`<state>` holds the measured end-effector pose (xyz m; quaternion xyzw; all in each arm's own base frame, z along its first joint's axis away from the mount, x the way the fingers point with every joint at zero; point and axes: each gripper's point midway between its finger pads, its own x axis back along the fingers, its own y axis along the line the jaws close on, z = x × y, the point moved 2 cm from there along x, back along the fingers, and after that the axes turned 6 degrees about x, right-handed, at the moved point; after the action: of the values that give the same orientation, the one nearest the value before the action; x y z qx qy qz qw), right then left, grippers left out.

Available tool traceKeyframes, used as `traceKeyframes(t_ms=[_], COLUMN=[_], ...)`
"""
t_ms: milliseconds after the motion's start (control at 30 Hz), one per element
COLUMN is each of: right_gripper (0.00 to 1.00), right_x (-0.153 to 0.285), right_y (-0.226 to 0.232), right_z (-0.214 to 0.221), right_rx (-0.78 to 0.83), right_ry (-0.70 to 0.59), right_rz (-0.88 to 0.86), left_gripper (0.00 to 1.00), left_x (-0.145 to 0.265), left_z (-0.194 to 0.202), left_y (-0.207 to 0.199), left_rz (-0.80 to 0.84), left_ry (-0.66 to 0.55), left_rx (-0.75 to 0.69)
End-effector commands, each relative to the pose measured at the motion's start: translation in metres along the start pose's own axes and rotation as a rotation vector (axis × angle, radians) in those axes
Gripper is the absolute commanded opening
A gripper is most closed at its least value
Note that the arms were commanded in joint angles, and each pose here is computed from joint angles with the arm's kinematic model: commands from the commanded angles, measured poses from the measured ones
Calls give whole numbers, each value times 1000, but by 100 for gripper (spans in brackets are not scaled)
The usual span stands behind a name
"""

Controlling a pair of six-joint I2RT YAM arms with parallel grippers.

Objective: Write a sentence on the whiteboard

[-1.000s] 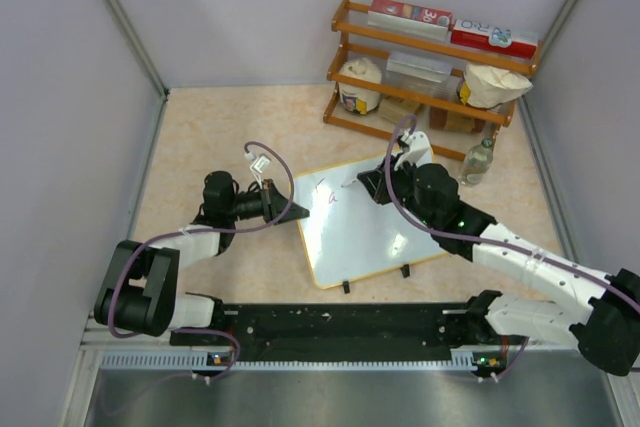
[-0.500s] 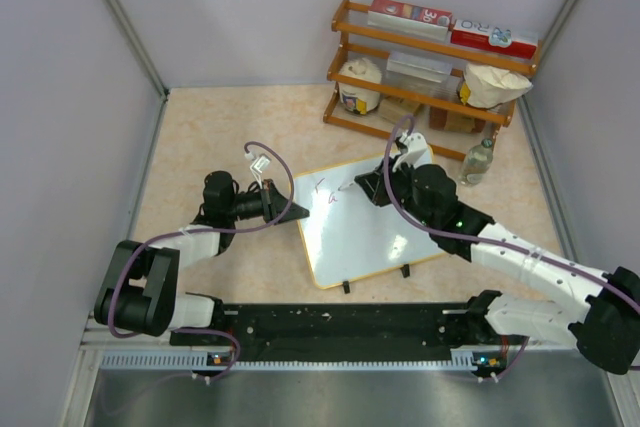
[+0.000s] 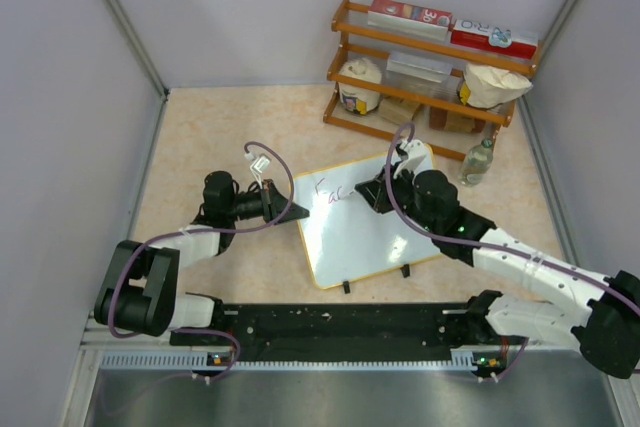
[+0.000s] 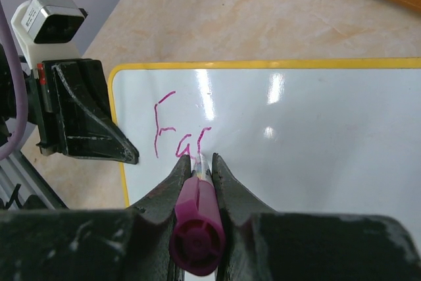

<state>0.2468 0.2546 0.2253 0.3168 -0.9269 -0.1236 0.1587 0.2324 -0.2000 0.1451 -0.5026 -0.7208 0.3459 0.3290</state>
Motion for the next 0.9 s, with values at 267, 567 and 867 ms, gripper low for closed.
traceKeyframes(t_ms=[267,567,867], right_gripper=[0,0,0], right_x=[8,15,1], right_y=[6,20,12], right_z=[-22,-66,-69], right_rx=[6,14,25], right_ry=[-55,-166,-162], right_rz=[-28,-58,0], left_gripper=[0,0,0], left_x=[-4,-4,-4], left_z=[-6,-5,-6], left_y=[-5,-4,-5], left_rz=[20,19,21], left_ry=[2,3,3], left_rx=[-119,-118,-119])
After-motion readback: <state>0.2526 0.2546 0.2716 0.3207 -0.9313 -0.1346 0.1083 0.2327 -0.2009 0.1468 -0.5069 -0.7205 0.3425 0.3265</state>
